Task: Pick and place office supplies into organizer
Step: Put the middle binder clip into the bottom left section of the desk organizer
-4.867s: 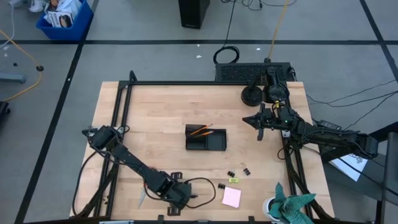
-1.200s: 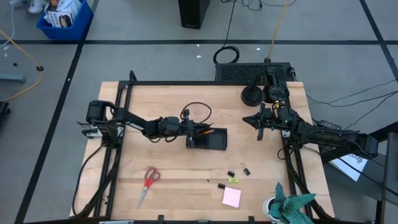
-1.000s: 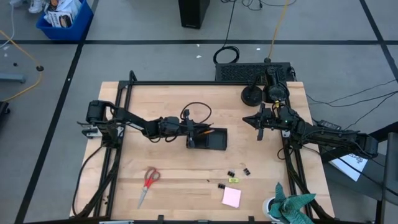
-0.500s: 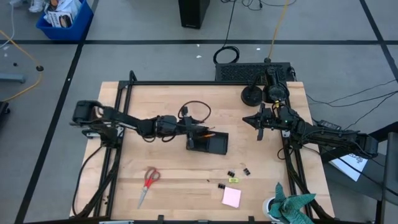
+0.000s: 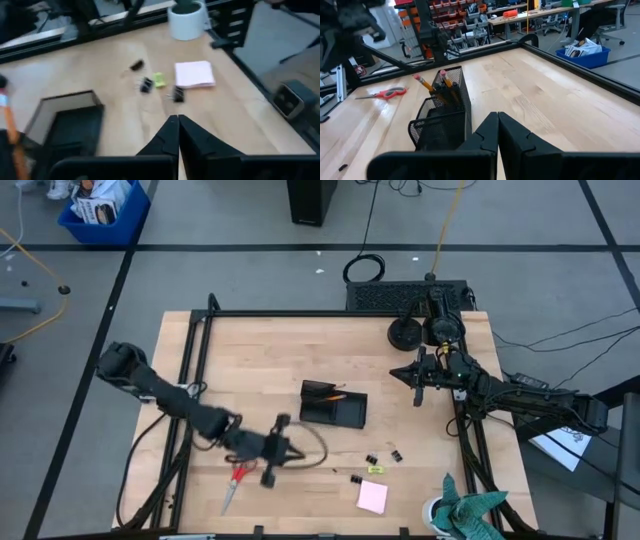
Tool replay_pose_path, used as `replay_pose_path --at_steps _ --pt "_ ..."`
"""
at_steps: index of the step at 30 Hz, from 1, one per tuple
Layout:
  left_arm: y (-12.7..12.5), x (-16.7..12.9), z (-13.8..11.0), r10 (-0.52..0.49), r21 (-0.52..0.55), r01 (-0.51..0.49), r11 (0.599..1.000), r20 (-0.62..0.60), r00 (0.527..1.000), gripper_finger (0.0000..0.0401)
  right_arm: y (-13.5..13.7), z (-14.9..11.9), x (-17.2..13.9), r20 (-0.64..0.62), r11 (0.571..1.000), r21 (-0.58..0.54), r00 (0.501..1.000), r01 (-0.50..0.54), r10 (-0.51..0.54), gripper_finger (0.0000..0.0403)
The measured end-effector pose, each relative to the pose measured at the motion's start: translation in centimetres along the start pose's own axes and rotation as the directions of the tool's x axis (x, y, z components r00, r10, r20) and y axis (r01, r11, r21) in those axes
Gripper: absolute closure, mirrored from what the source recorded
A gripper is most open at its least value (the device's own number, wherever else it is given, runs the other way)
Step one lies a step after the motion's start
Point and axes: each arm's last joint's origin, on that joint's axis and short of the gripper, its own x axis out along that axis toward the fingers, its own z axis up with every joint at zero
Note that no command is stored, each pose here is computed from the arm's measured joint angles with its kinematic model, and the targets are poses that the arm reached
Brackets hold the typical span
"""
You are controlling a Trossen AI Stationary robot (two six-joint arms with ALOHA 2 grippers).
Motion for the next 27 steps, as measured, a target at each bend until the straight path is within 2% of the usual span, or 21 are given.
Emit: replay_pose_path --at_steps 2,4,6,9,14,17,21,25,27 --pt "-0.9 -0.3 -0.9 0.003 0.01 -0.003 1.0 0.077 0.997 0.0394 0.0 0.0 0.0 -0.002 1.0 0.0 1.0 0.001 -0.001 0.0403" --pt "-1.2 -0.7 -2.0 0.052 0.006 -0.053 0.999 0.148 0.988 0.0391 0.0 0.0 0.0 0.002 1.0 -0.002 1.0 0.0 0.0 0.0403" --pt "-1.0 -0.9 -3.5 0.1 0.023 -0.105 0.994 0.18 0.979 0.0393 0.0 0.1 0.0 0.009 1.0 -0.015 1.0 -0.001 0.001 0.0403" --pt "-0.2 -1.3 -4.9 0.116 0.039 -0.129 0.991 0.24 0.964 0.0398 0.1 0.5 0.0 0.048 0.999 -0.044 0.999 -0.005 0.007 0.0403" --pt "1.2 -1.4 -7.0 0.128 0.032 -0.138 0.99 0.222 0.967 0.0391 0.4 1.3 -0.1 0.127 0.995 -0.086 0.989 -0.059 0.07 0.0403" --pt "1.7 -1.5 -7.4 0.131 0.019 -0.138 0.99 0.217 0.967 0.0397 0.8 1.5 -0.1 0.131 0.981 -0.128 0.978 -0.146 0.163 0.0403" --pt "2.0 -1.4 -7.5 0.141 0.074 -0.16 0.984 0.212 0.967 0.0393 1.9 1.6 0.0 0.134 0.954 -0.198 0.958 -0.224 0.252 0.0403" --pt "2.4 -1.4 -7.2 0.158 0.136 -0.193 0.972 0.234 0.959 0.0378 3.5 1.2 0.3 0.064 0.924 -0.254 0.948 -0.286 0.311 0.0402" --pt "2.6 -1.4 -7.0 0.179 0.151 -0.223 0.963 0.259 0.949 0.0374 4.7 3.0 0.5 0.07 0.906 -0.308 0.943 -0.291 0.326 0.0402"
